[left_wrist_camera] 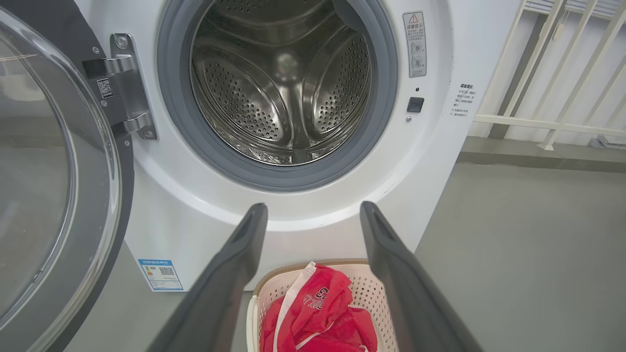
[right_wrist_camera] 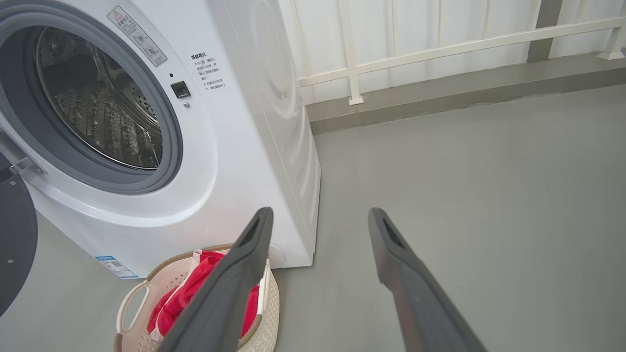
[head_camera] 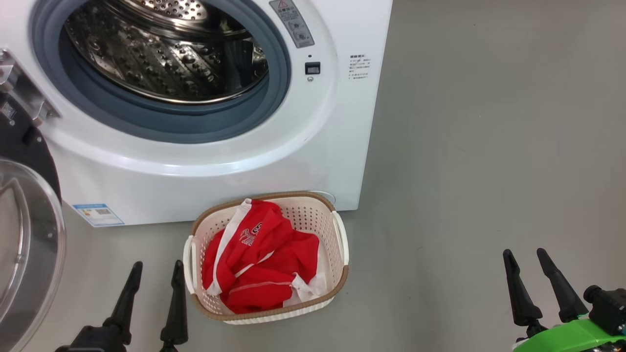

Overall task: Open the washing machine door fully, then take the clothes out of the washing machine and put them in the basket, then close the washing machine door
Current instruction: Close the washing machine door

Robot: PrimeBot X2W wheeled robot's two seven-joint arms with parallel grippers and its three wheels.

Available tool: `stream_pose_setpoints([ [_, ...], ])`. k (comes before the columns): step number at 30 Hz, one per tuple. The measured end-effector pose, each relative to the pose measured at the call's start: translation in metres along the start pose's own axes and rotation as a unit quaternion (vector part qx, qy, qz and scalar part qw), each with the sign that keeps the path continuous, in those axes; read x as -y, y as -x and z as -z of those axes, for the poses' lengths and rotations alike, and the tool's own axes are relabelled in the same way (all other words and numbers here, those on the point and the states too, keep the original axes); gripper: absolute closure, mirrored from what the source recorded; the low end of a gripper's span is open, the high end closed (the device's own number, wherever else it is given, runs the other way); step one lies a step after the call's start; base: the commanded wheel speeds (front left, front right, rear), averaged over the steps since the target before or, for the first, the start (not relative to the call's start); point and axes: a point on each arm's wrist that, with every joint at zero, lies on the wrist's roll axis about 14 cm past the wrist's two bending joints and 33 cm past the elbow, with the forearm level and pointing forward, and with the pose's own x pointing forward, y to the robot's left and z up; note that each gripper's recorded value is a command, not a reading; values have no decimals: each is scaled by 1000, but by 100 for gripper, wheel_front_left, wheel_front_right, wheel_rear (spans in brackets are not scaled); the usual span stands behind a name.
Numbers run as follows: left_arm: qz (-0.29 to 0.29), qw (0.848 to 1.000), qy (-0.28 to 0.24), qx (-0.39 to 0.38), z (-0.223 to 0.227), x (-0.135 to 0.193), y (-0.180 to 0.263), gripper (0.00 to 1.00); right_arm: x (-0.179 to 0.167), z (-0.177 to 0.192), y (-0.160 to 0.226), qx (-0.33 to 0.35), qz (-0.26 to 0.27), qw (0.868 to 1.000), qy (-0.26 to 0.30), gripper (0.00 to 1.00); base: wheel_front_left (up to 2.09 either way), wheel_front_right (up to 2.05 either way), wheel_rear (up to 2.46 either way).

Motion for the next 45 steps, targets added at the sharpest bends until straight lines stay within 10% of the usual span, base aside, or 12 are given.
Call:
stream_pose_setpoints([
  [24,-33,999,23,2,-2,-16,14,0,-20,6,-12,-9,-33,999,2,0,-5,5,0],
  [45,-174,984,49,8,-6,-75,86,0,-116,38,-45,-59,-181,981,19,0,0,0,0],
])
